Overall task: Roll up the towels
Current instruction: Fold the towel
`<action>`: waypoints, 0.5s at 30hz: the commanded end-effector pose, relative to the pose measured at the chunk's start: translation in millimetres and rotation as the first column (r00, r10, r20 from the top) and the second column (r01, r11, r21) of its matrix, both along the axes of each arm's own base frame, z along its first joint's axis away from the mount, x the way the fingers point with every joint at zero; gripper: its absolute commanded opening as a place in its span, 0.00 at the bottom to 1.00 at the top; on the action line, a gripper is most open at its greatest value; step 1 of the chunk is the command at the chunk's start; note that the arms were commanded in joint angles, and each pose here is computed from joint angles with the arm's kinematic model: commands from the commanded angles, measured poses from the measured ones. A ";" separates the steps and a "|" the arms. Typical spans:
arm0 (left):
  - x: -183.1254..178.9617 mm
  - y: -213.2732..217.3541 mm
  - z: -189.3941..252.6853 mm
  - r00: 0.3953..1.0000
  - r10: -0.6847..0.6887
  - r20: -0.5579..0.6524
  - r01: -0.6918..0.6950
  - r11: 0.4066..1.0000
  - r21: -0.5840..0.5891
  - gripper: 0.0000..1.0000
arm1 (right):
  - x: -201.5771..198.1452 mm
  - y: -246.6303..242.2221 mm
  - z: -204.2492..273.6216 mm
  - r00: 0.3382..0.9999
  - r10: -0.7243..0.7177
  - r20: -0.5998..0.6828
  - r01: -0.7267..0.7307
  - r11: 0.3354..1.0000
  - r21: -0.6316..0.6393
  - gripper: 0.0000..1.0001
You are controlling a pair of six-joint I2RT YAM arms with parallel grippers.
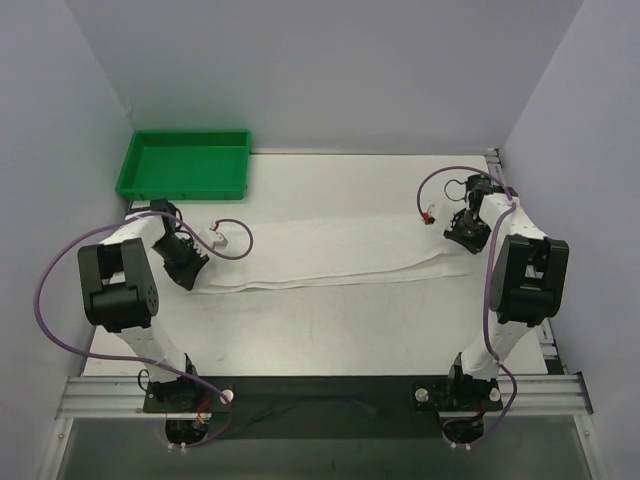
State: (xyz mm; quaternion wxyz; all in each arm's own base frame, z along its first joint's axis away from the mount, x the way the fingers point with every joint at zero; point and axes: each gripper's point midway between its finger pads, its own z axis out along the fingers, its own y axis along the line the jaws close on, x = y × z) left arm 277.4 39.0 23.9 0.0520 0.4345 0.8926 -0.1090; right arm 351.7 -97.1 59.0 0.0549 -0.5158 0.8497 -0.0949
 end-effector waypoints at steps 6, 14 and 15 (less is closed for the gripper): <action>6.0 -2.9 -2.4 1.000 0.015 0.023 -0.015 1.000 -0.003 0.37 | -9.3 2.9 10.3 1.000 -0.004 -0.016 0.004 1.000 0.002 0.00; 13.1 2.0 7.4 0.999 0.021 0.049 -0.022 1.000 0.022 0.14 | -8.9 2.5 10.8 1.000 -0.003 -0.015 0.003 1.000 0.000 0.00; 14.5 2.7 10.1 0.998 0.018 0.057 -0.020 1.000 0.024 0.13 | -8.5 2.2 11.5 1.000 -0.003 -0.012 0.003 1.000 -0.002 0.00</action>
